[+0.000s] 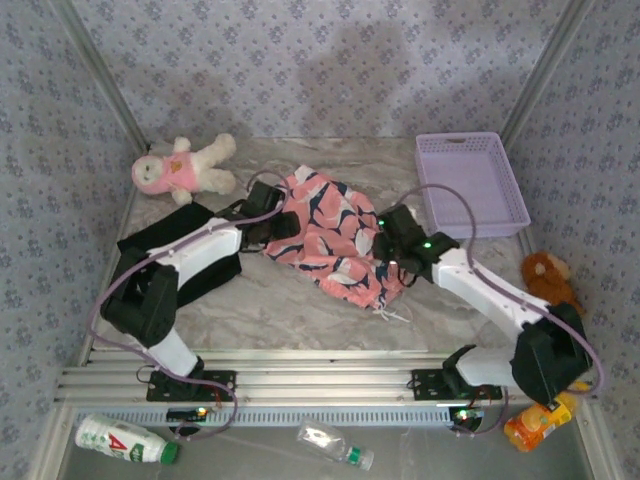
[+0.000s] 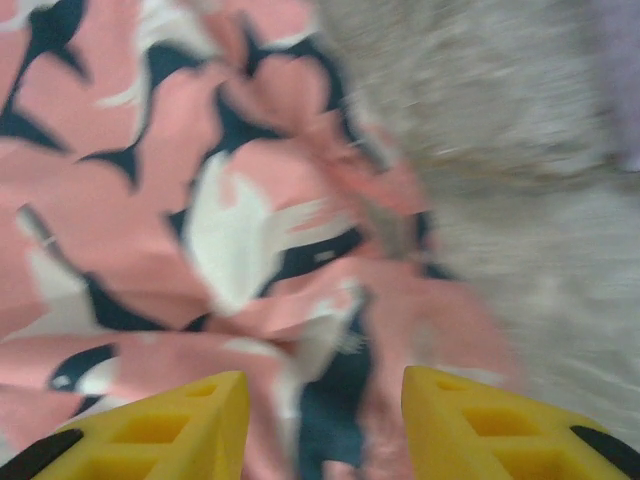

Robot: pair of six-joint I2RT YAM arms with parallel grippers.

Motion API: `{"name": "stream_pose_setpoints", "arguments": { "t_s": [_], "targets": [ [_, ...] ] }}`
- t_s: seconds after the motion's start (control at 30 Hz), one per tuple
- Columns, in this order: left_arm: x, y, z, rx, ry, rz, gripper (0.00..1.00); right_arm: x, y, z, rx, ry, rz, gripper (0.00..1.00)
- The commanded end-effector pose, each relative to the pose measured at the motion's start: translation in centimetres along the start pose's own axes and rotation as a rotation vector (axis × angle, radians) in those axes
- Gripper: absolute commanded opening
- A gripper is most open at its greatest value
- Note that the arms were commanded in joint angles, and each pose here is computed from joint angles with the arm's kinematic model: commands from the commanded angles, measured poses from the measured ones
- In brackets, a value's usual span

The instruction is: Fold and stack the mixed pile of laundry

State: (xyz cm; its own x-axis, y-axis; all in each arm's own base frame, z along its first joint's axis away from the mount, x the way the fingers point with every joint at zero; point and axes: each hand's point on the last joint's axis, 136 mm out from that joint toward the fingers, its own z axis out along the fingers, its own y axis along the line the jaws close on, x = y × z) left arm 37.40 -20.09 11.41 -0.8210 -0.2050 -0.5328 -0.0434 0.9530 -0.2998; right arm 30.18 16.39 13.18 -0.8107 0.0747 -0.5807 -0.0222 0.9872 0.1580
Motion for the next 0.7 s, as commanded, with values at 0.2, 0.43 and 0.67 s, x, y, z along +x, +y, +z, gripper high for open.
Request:
{"name": "stream_pose_setpoints", "arguments": {
  "t_s": [0.2, 0.43, 0.67],
  "targets": [
    [-1.0, 0.2, 3.5, -0.024, 0.014, 0.087, 0.66, 8.3, 1.9, 5.7, -0.008, 0.275, 0.109, 0.55],
    [1.6, 5.4, 7.8, -0.129, 0.142, 0.008, 0.6, 10.8, -3.1, 5.5, 0.066, 0.378, 0.143, 0.58],
    [6.7, 7.4, 5.7, -0.137, 0.259, -0.008, 0.61, 8.8, -7.0, 5.2, 0.1, 0.397, 0.129, 0.61]
  ]
}}
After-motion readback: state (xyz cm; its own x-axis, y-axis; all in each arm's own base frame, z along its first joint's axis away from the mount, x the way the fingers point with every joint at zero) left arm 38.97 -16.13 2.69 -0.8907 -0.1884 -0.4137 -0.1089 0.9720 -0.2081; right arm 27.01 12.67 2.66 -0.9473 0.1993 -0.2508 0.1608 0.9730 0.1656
